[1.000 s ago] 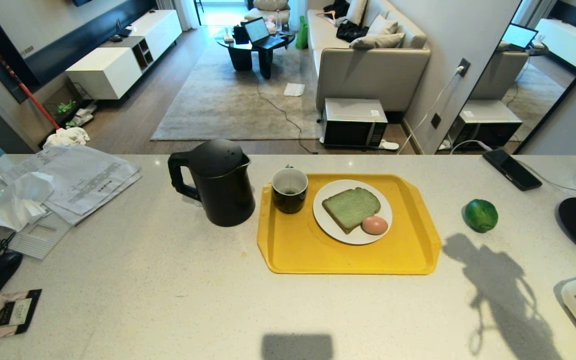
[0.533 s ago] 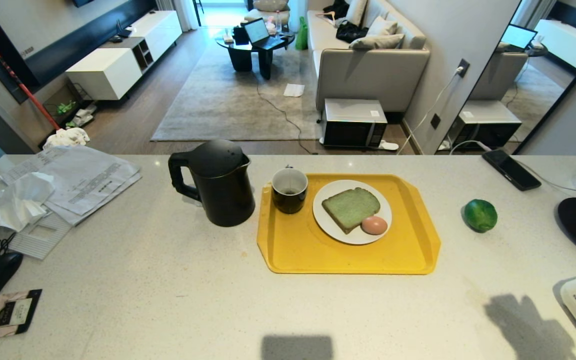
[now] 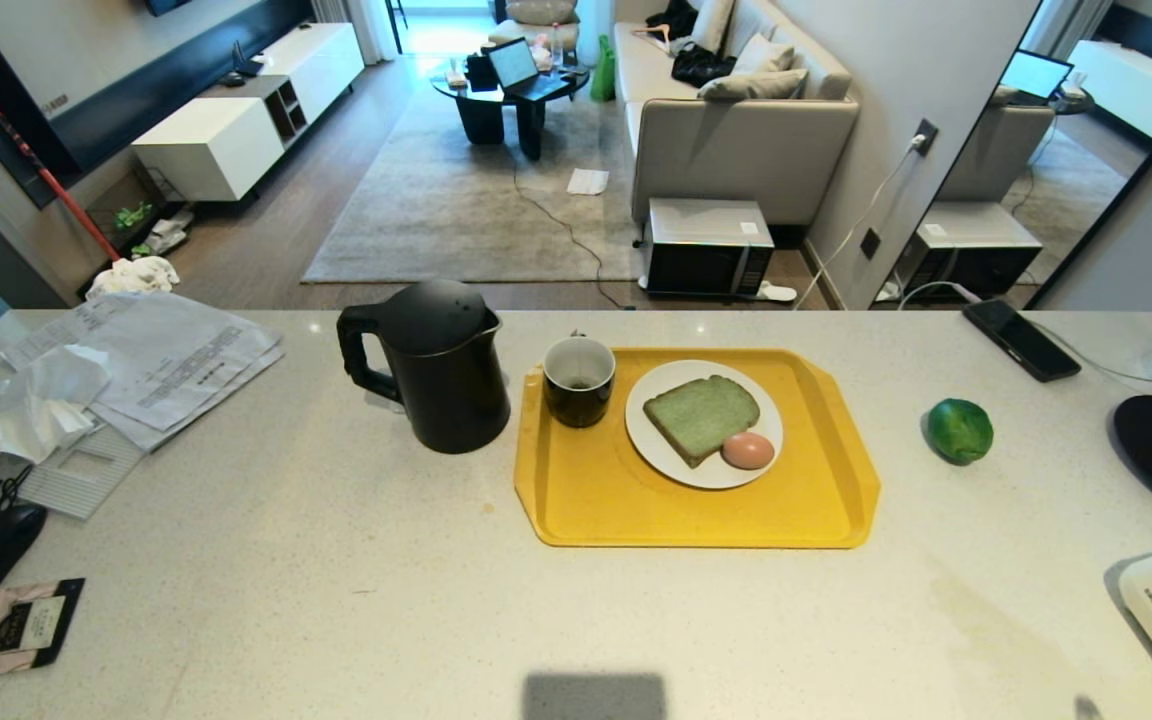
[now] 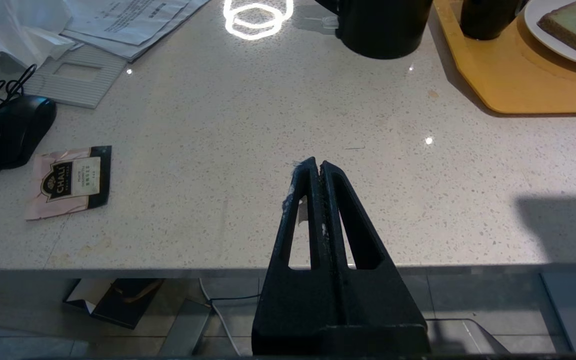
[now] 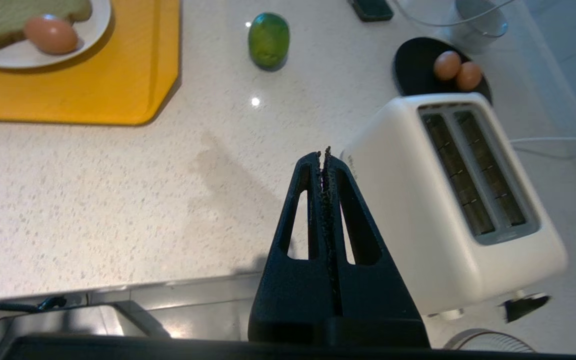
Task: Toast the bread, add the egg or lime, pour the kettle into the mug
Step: Pick up the kettle
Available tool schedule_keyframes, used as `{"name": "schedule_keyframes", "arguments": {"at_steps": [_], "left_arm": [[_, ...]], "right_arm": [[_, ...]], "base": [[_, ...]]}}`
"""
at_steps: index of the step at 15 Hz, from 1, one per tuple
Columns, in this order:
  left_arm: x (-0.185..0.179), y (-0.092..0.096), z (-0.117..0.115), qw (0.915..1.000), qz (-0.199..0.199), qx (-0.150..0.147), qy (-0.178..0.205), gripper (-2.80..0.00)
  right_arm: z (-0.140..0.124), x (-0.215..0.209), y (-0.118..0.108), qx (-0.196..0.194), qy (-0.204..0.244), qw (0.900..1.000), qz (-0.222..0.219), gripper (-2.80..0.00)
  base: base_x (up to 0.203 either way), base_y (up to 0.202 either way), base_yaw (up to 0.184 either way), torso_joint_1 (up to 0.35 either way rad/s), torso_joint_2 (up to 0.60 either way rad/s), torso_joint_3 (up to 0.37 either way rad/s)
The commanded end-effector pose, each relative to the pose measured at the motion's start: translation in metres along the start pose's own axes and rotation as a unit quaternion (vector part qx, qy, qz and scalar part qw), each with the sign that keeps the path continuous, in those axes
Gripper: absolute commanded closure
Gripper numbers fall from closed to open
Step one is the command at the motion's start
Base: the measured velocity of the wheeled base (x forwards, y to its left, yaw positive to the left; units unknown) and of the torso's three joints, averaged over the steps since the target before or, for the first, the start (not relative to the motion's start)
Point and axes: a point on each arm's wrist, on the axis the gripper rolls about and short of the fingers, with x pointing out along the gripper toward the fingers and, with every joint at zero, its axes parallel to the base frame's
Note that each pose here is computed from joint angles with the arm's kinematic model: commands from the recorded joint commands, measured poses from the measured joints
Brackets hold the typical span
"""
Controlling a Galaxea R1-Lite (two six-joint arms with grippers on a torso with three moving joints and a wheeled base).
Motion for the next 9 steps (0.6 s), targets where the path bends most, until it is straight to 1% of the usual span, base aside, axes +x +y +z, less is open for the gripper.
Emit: {"name": "schedule_keyframes", "arguments": {"at_steps": [1, 3, 5, 7, 9], "left_arm": [[0.000, 0.000, 0.000, 1.0000, 0.000, 0.000, 0.001, 0.00], [0.000, 0.000, 0.000, 1.0000, 0.000, 0.000, 0.001, 0.00], [0.000, 0.000, 0.000, 1.0000, 0.000, 0.000, 0.001, 0.00], [0.000, 0.000, 0.000, 1.0000, 0.000, 0.000, 0.001, 0.00], [0.000, 0.000, 0.000, 1.0000, 0.000, 0.000, 0.001, 0.00]], "right_arm": [[-0.039, -0.002, 0.005, 0.005, -0.021, 0.999, 0.033, 0.00], [-0.059, 0.001, 0.010, 0.008, -0.044, 0.997, 0.068, 0.00], [-0.070, -0.003, 0.012, 0.017, -0.073, 0.992, 0.106, 0.00], [-0.080, -0.009, 0.013, 0.020, -0.081, 0.989, 0.121, 0.00], [-0.083, -0.008, 0.013, 0.021, -0.072, 0.989, 0.127, 0.00]], "base": [[0.000, 0.000, 0.000, 0.000, 0.00, 0.000], [0.000, 0.000, 0.000, 0.000, 0.00, 0.000], [0.000, 0.000, 0.000, 0.000, 0.00, 0.000], [0.000, 0.000, 0.000, 0.000, 0.00, 0.000], [0.000, 0.000, 0.000, 0.000, 0.00, 0.000]]}}
